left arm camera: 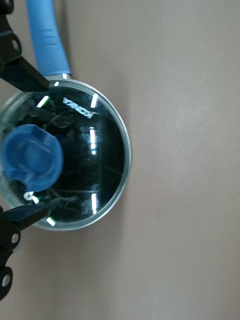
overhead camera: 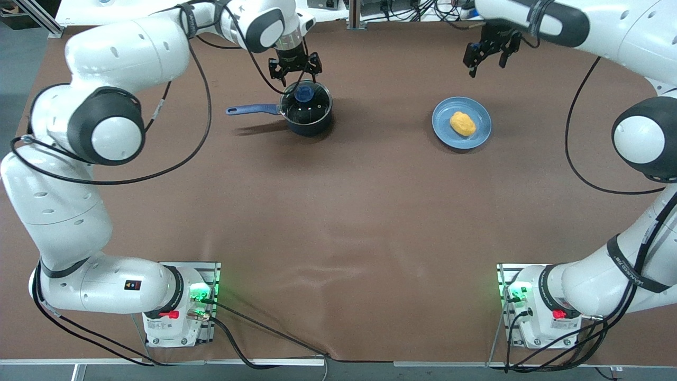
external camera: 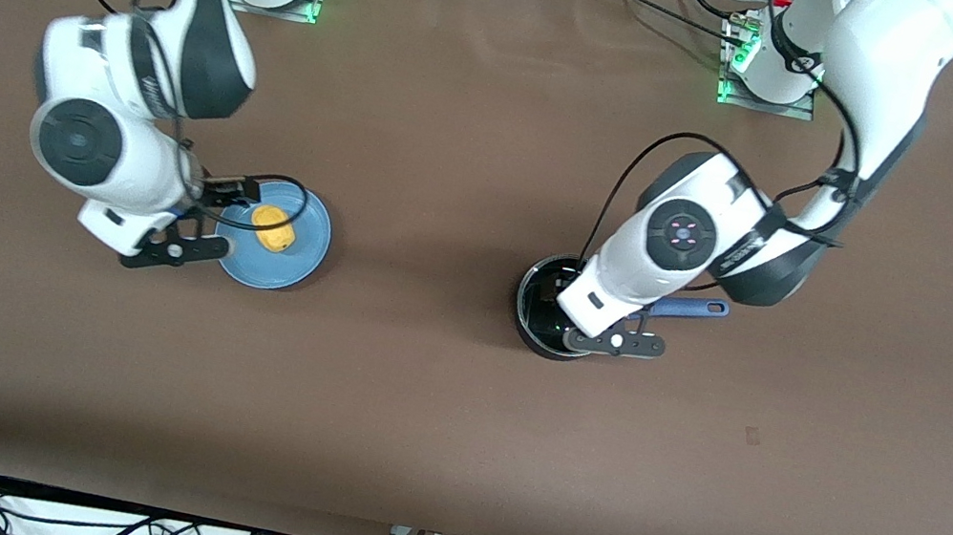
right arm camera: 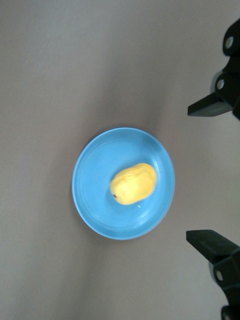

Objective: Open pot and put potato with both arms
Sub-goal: 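Reach the left gripper to the lid knob while the right gripper reaches the potato, then lower the left gripper onto the knob while the right gripper descends to the potato, then lift the glass lid with the left gripper while the right gripper lifts the potato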

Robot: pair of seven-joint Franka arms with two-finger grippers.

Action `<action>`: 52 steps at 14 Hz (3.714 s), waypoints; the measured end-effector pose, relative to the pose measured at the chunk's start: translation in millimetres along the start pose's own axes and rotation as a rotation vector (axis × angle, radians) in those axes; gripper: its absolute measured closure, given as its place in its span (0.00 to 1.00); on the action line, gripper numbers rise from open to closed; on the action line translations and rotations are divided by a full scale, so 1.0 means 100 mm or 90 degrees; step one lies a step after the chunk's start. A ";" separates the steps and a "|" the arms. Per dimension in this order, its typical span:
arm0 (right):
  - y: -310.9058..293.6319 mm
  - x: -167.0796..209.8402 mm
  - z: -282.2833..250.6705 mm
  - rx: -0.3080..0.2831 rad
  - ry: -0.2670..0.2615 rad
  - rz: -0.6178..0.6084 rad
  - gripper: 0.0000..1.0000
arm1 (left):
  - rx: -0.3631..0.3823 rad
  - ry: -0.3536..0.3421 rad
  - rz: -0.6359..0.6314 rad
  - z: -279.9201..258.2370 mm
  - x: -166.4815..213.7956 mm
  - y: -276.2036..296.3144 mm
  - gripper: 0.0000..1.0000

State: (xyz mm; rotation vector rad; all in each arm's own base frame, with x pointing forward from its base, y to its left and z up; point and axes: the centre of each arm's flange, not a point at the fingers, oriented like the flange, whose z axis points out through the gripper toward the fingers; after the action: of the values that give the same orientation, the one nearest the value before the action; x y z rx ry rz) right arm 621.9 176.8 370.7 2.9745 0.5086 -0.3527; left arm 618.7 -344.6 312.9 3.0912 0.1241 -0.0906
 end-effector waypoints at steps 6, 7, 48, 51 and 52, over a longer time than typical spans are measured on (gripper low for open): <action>-0.12 -0.02 0.86 -0.001 0.041 -0.098 0.00 | 0.045 0.027 0.028 0.13 0.03 0.04 0.00; -0.21 -0.04 1.00 0.001 0.052 -0.111 0.00 | 0.047 0.023 0.029 0.16 0.02 0.04 0.00; -0.45 0.13 0.87 0.030 0.146 -0.195 0.39 | 0.008 -0.063 0.128 0.40 -0.03 0.06 0.56; -0.72 0.21 0.51 0.059 0.166 -0.142 0.39 | 0.018 -0.072 0.127 0.33 -0.03 0.03 0.56; -0.83 0.21 0.43 0.066 0.172 -0.126 0.39 | 0.024 -0.074 0.125 0.25 -0.03 0.00 0.56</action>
State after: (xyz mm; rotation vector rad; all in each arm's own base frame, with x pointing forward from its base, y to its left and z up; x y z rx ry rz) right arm 604.3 255.5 319.0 3.0963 0.8415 0.0110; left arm 614.3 -345.9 288.4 3.1057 -0.1860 -0.2661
